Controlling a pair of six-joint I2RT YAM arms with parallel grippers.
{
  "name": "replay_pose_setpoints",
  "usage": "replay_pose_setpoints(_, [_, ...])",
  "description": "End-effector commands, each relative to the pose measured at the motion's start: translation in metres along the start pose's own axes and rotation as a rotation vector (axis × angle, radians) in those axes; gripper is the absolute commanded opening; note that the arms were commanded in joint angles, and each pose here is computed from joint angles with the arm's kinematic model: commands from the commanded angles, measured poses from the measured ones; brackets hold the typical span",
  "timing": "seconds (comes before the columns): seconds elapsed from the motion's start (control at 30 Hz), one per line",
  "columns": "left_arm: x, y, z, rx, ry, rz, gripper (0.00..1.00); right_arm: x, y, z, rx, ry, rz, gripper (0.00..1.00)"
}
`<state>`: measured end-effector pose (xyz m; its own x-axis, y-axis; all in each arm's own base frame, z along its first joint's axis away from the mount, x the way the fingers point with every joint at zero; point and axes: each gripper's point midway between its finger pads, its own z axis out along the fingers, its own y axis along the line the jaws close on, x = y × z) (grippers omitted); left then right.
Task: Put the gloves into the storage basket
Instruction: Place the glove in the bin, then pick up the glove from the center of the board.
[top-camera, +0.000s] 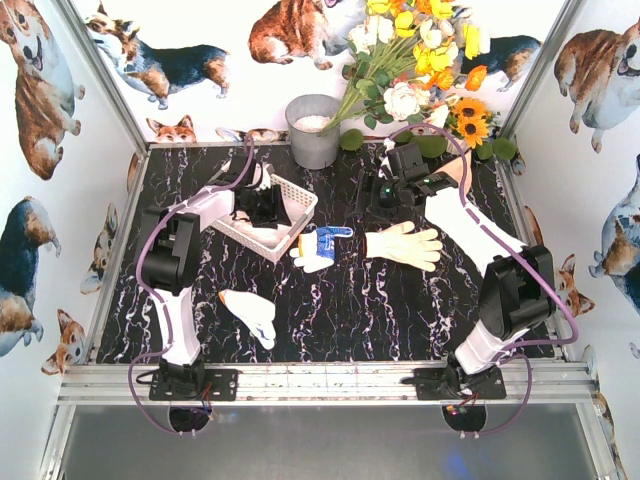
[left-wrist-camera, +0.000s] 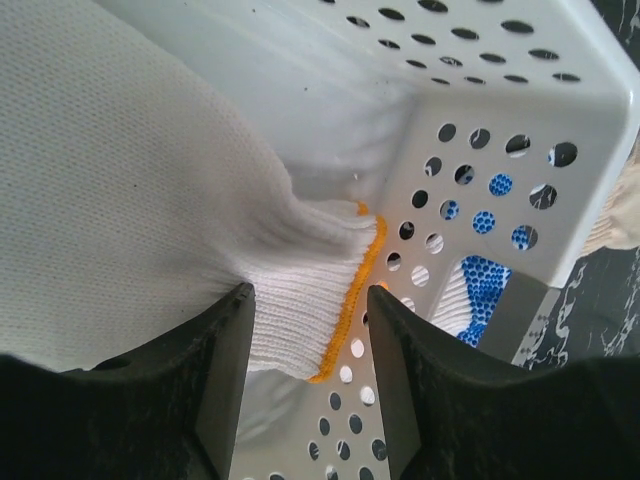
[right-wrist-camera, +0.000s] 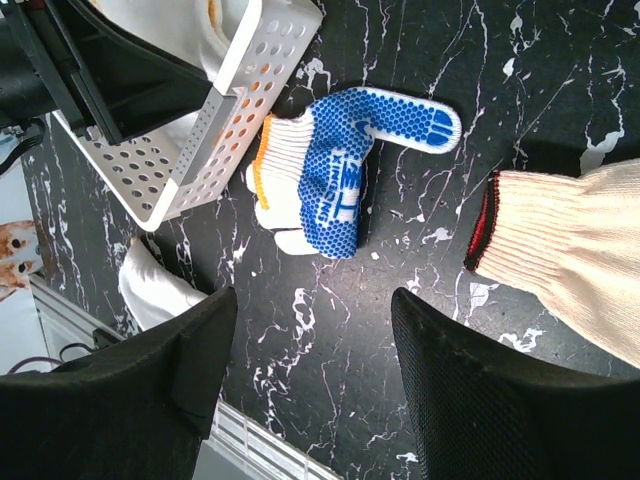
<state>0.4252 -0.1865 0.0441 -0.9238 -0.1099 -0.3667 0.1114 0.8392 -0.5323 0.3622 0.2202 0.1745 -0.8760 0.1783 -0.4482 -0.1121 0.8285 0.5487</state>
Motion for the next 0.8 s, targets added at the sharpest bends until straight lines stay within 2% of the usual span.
replay_pose_setpoints(0.0, [-0.016, -0.001, 0.005, 0.015, -0.084, -0.043, 0.43, -0.013, 0.012, -0.013, -0.041, -0.064, -0.029, 0.65])
replay_pose_setpoints(0.13, [-0.027, 0.000, -0.006, -0.019, -0.141, -0.019, 0.47, -0.014, 0.014, -0.019, -0.046, -0.078, -0.034, 0.65])
replay_pose_setpoints(0.23, [-0.042, -0.010, -0.029, -0.029, -0.206, 0.035, 0.55, -0.012, 0.011, -0.027, -0.040, -0.087, -0.029, 0.65])
replay_pose_setpoints(0.43, [-0.074, -0.036, -0.114, -0.074, -0.358, 0.149, 0.72, 0.007, -0.014, -0.053, 0.029, -0.123, 0.033, 0.66])
replay_pose_setpoints(0.5, [-0.075, -0.041, -0.143, -0.102, -0.390, 0.186, 0.75, 0.015, -0.021, -0.065, 0.054, -0.150, 0.041, 0.66])
replay_pose_setpoints(0.63, [-0.052, -0.042, -0.187, -0.160, -0.414, 0.196, 0.81, 0.038, -0.037, -0.074, 0.091, -0.165, 0.072, 0.66])
replay_pose_setpoints(0.77, [-0.003, -0.027, -0.212, -0.217, -0.407, 0.125, 0.86, 0.061, -0.035, -0.073, 0.042, -0.126, 0.111, 0.65])
